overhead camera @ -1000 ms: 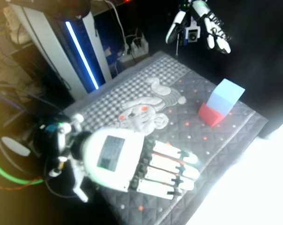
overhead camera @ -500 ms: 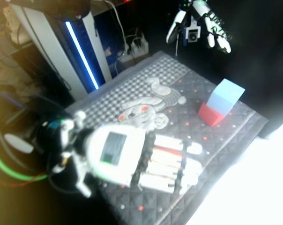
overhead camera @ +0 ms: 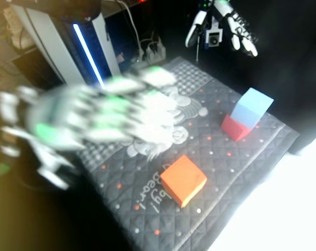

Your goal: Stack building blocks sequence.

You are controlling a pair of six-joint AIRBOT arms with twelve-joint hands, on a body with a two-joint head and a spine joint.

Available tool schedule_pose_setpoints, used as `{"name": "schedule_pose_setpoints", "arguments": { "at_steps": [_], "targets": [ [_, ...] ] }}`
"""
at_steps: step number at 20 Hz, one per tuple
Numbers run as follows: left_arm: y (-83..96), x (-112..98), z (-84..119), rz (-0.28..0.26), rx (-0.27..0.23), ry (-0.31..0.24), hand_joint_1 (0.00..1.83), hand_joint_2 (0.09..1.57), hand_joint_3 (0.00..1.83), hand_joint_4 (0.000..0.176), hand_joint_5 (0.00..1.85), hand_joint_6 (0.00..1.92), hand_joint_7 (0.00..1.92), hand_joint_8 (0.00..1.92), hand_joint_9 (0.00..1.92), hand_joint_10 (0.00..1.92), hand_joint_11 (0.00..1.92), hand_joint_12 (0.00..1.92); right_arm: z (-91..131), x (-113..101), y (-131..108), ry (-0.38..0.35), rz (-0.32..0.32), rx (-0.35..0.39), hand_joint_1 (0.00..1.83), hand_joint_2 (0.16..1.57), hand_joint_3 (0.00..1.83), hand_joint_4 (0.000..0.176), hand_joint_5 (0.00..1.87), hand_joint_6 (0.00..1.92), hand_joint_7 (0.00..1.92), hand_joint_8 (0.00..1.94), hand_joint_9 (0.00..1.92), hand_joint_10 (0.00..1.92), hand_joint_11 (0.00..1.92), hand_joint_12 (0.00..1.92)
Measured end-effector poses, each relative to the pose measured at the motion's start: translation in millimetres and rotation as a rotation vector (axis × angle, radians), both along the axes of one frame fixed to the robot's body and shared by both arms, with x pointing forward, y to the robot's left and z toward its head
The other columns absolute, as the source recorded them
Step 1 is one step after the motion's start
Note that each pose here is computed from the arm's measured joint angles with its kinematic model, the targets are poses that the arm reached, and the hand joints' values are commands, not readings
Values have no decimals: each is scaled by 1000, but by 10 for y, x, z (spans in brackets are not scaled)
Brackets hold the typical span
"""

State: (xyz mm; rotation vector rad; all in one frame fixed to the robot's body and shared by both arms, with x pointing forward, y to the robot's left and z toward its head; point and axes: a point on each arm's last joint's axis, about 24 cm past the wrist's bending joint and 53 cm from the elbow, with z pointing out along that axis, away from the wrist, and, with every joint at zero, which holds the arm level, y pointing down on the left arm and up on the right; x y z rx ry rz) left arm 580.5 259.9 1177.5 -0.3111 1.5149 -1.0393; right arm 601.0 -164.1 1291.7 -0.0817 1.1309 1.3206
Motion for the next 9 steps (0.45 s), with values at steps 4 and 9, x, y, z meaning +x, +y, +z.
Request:
{"name": "schedule_pose_setpoints", "arguments": {
  "at_steps": [4, 9],
  "targets": [
    [170, -94, 230, 99, -78, -105, 431, 949, 51, 103, 0, 0, 0, 0, 0, 0, 40, 23, -578, -146, -468, 171, -121, 20, 871, 945, 0, 176, 0, 0, 0, 0, 0, 0, 0, 0],
    [-16, -86, -20, 63, -232, -41, 3, 1249, 11, 120, 0, 0, 0, 0, 0, 0, 66, 32, -842, -220, -927, 259, -280, 48, 810, 1040, 22, 176, 0, 0, 0, 0, 0, 0, 0, 0]
  ]
}}
